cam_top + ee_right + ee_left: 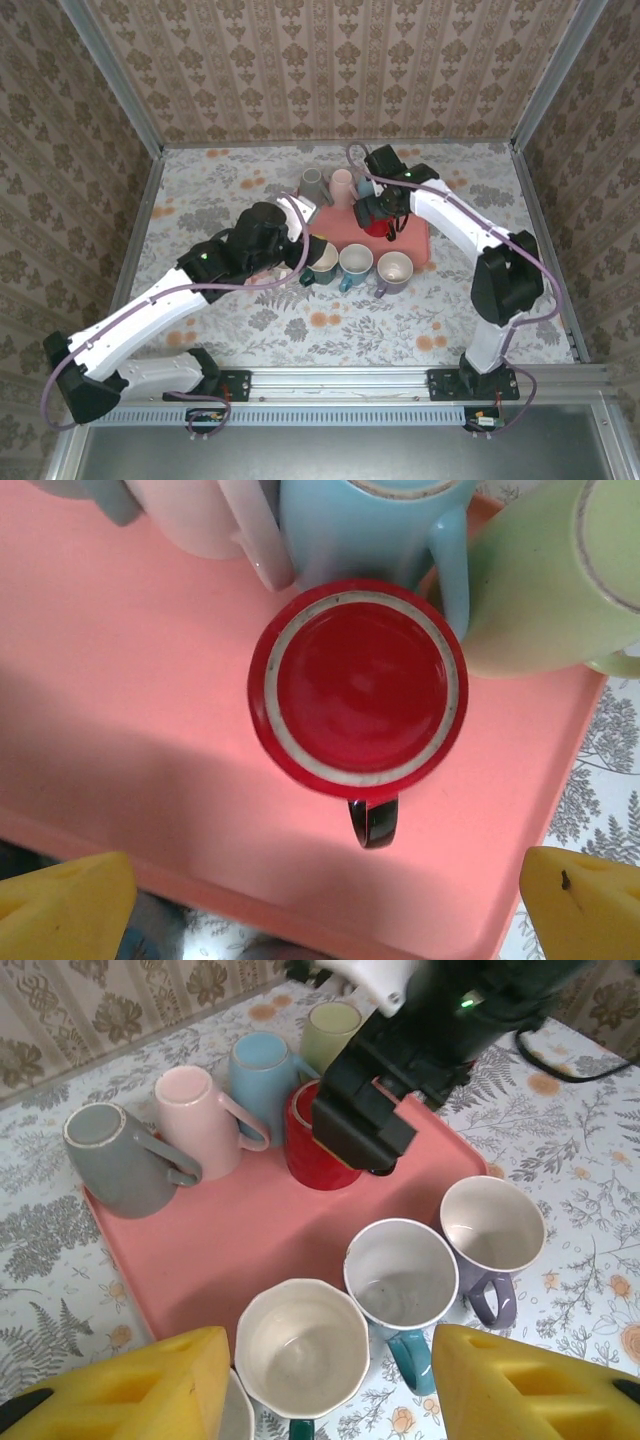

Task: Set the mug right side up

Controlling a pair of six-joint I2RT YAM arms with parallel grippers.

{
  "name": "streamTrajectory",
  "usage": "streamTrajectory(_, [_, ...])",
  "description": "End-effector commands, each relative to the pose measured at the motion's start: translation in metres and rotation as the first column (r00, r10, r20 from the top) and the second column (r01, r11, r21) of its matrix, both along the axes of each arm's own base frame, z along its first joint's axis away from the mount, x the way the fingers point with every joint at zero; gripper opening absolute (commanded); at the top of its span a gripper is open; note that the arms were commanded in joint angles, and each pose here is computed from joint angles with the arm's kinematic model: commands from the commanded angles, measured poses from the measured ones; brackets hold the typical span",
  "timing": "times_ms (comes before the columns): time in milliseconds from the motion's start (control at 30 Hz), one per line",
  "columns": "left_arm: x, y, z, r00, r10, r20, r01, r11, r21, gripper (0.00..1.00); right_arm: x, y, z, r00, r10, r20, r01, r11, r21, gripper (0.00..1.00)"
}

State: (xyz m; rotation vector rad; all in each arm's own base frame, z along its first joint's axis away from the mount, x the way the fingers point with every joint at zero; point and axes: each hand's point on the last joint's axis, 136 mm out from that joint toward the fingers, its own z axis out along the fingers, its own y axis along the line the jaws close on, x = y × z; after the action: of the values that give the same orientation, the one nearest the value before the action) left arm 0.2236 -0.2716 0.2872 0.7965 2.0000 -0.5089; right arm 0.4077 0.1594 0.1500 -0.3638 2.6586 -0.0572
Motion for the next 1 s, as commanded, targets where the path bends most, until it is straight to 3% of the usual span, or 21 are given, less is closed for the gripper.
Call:
streamTrajectory(0, [-0.009, 0.002, -0.001, 0.998, -0.058, 0.033, 0.058, 0.998, 0.002, 0.61, 0.004, -0.007, -0.012, 0.997, -0.026, -0.074, 0.025, 1.000, -0.007, 1.00])
streamTrajectory(433, [-0.016, 0.000, 0.006, 0.995, -0.093, 0.047, 0.094, 0.995, -0.031, 0.61, 0.028, -0.008, -0.065, 0.980, -0.049, -0.195, 0.044, 0.999, -0.031, 1.00])
streamTrajectory(767, [-0.013, 0.000, 0.002, 0.995, -0.092, 0.044, 0.093, 0.995, -0.028, 0.56, 0.046, -0.012, -0.088, 0.976, -0.050, -0.211, 0.041, 0.998, -0.044, 0.99])
streamTrajectory(900, [-0.010, 0.001, 0.002, 0.996, -0.083, 0.043, 0.084, 0.996, -0.033, 0.56, 0.048, -0.009, -0.089, 0.976, -0.047, -0.213, 0.043, 0.999, -0.022, 0.87])
streamTrajectory(967, [-0.008, 0.001, 0.001, 0.996, -0.079, 0.040, 0.081, 0.996, -0.035, 0.56, 0.047, -0.007, -0.087, 0.976, -0.051, -0.213, 0.053, 0.999, 0.004, 0.76])
